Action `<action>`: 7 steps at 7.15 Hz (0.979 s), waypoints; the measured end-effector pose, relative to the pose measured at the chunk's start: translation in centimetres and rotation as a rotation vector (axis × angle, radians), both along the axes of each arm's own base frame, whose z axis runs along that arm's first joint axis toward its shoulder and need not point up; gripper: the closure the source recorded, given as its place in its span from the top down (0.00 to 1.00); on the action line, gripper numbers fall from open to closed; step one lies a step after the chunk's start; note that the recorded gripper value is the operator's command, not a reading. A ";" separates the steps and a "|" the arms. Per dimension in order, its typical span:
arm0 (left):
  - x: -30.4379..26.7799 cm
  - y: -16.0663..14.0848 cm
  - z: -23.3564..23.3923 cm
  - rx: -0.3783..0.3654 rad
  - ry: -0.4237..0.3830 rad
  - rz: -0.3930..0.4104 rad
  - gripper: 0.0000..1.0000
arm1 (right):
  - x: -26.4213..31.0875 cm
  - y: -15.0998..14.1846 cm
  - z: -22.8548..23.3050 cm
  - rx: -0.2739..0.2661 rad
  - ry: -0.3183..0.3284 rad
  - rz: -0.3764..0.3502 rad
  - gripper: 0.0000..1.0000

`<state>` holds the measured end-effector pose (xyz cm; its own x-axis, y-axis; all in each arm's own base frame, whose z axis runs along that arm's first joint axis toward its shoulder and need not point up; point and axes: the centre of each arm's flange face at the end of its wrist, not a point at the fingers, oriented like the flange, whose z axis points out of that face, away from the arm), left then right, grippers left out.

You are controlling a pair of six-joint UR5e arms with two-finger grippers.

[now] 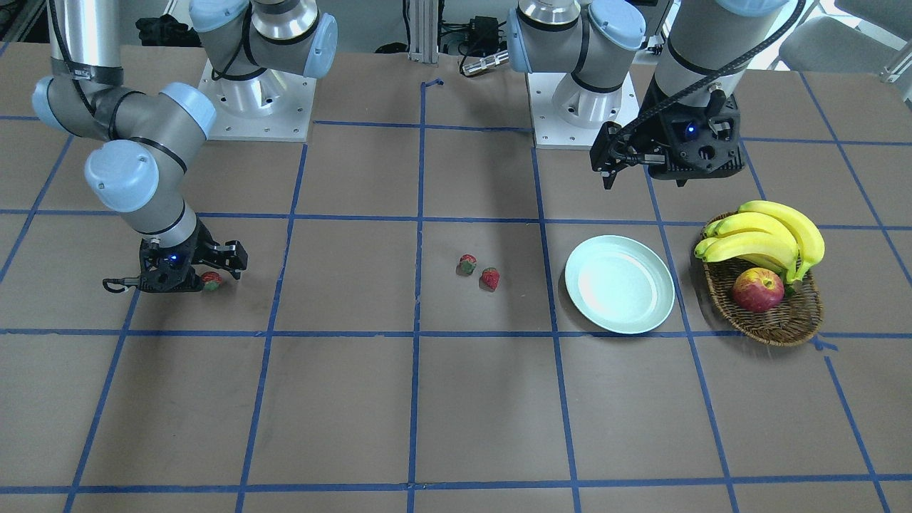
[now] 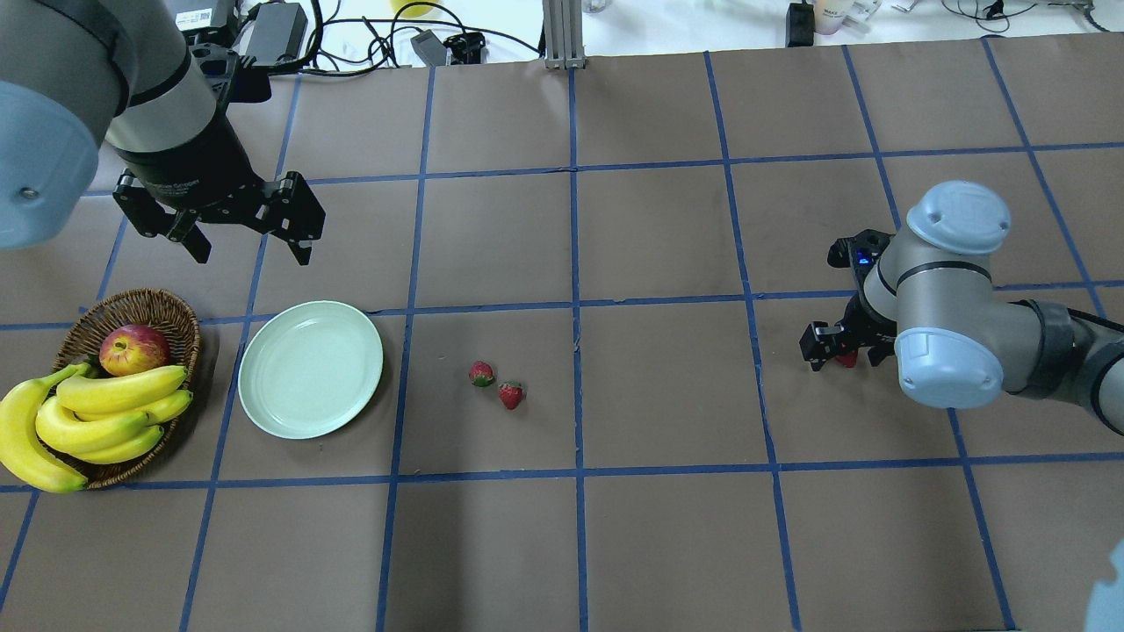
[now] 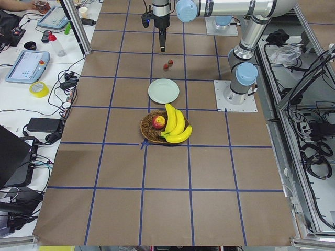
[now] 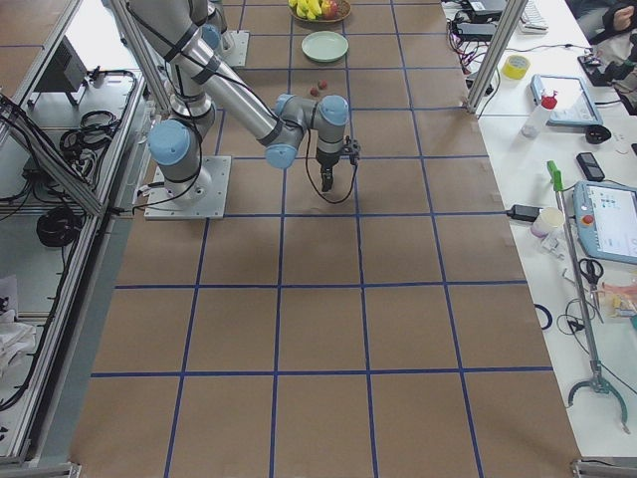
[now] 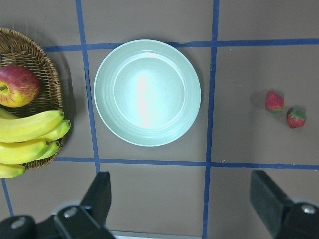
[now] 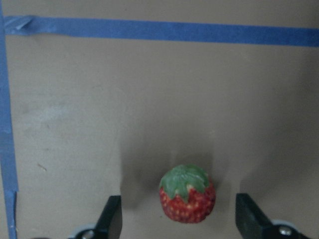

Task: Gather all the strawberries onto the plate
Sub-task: 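Carry it to the other strawberries and release with the right gripper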

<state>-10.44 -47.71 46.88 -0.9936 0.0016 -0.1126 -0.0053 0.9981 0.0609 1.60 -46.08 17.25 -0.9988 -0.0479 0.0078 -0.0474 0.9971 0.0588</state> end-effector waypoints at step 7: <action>0.1 0.1 -0.2 0.005 -0.010 -0.001 1.00 | 7.1 -2.1 3.6 -0.104 -0.014 0.031 0.05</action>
<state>-10.36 -47.61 46.63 -0.9924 0.0033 -0.1230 -0.0048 0.9978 0.0654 8.69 -48.21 20.85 -0.9969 -0.0783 0.0007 -0.0783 0.9959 -0.0457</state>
